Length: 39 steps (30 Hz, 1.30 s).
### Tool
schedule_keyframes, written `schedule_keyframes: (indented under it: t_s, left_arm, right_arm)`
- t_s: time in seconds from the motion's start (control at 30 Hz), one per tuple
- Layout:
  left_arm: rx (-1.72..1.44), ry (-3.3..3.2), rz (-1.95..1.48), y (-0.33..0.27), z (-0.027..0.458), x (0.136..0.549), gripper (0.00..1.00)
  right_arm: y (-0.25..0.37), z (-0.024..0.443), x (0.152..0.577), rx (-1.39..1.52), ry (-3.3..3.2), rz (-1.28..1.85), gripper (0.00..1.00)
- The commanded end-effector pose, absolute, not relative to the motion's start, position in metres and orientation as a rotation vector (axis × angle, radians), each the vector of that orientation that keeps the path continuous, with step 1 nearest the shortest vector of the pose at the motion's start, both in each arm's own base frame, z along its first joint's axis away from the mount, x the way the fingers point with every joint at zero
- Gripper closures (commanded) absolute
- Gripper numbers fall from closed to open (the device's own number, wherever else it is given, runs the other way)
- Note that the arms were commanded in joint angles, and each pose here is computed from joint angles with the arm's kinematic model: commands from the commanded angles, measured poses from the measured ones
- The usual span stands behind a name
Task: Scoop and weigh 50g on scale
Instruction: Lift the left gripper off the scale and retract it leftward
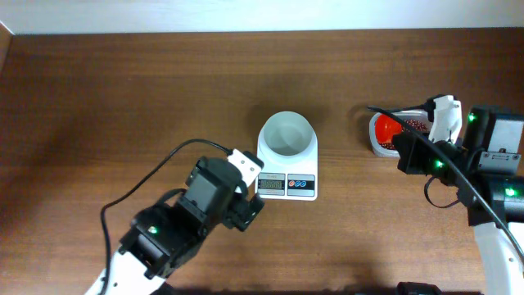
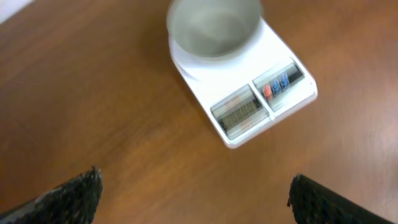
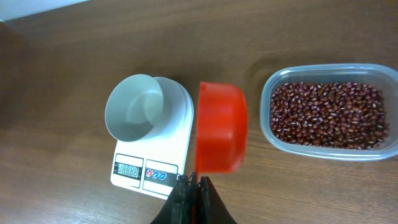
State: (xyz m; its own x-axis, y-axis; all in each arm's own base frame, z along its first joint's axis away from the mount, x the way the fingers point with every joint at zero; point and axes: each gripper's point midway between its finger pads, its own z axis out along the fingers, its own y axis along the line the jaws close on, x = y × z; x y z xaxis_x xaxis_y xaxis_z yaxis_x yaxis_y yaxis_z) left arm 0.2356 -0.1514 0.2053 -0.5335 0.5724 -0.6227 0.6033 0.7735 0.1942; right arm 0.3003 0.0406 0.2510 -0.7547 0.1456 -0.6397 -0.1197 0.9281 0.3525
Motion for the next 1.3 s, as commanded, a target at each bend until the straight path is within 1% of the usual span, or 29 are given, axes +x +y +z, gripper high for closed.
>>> schedule_keyframes:
  t_s: [0.0, 0.1, 0.2, 0.27, 0.33, 0.4, 0.63, 0.83, 0.93, 1.03, 1.17, 1.27]
  left_arm:
    - [1.119, 2.158, -0.076, -0.144, 0.238, 0.231, 0.01]
    - [1.098, 2.186, -0.07, -0.132, 0.239, 0.232, 0.01]
    - [1.085, 2.263, -0.053, -0.121, 0.229, 0.227, 0.01]
    - [1.081, 2.272, -0.081, -0.124, 0.227, 0.228, 0.01]
    - [1.143, 2.251, -0.098, -0.128, 0.225, 0.226, 0.01]
    - [1.258, 2.198, -0.192, -0.137, 0.224, 0.217, 0.01]
    - [1.197, 2.166, -0.312, -0.12, 0.233, 0.226, 0.01]
    - [1.137, 2.192, -0.291, -0.109, 0.233, 0.232, 0.01]
    - [1.137, 2.191, -0.291, -0.109, 0.233, 0.232, 0.01]
    - [1.137, 2.191, -0.288, -0.108, 0.233, 0.233, 0.01]
    - [1.134, 2.197, -0.272, -0.106, 0.232, 0.233, 0.01]
    - [1.134, 2.198, -0.273, -0.106, 0.232, 0.233, 0.01]
  right_arm:
    - [0.049, 0.253, 0.298, 0.006, 2.375, 0.554, 0.96]
    - [0.052, 0.253, 0.297, 0.0, 2.375, 0.574, 0.96]
    - [0.058, 0.25, 0.289, -0.004, 2.402, 0.628, 0.96]
    - [0.059, 0.244, 0.281, 0.01, 2.442, 0.641, 0.96]
    - [0.06, 0.241, 0.277, 0.018, 2.462, 0.647, 0.96]
    - [0.06, 0.241, 0.276, 0.019, 2.466, 0.65, 0.96]
    - [0.062, 0.237, 0.266, 0.068, 2.505, 0.685, 0.96]
    - [0.063, 0.25, 0.26, 0.115, 2.463, 0.696, 0.96]
    - [0.064, 0.253, 0.256, 0.194, 2.457, 0.728, 0.96]
    - [0.065, 0.254, 0.256, 0.182, 2.454, 0.74, 0.96]
    - [0.076, 0.26, 0.254, 0.045, 2.426, 0.788, 0.96]
    - [0.077, 0.261, 0.254, 0.041, 2.423, 0.799, 0.96]
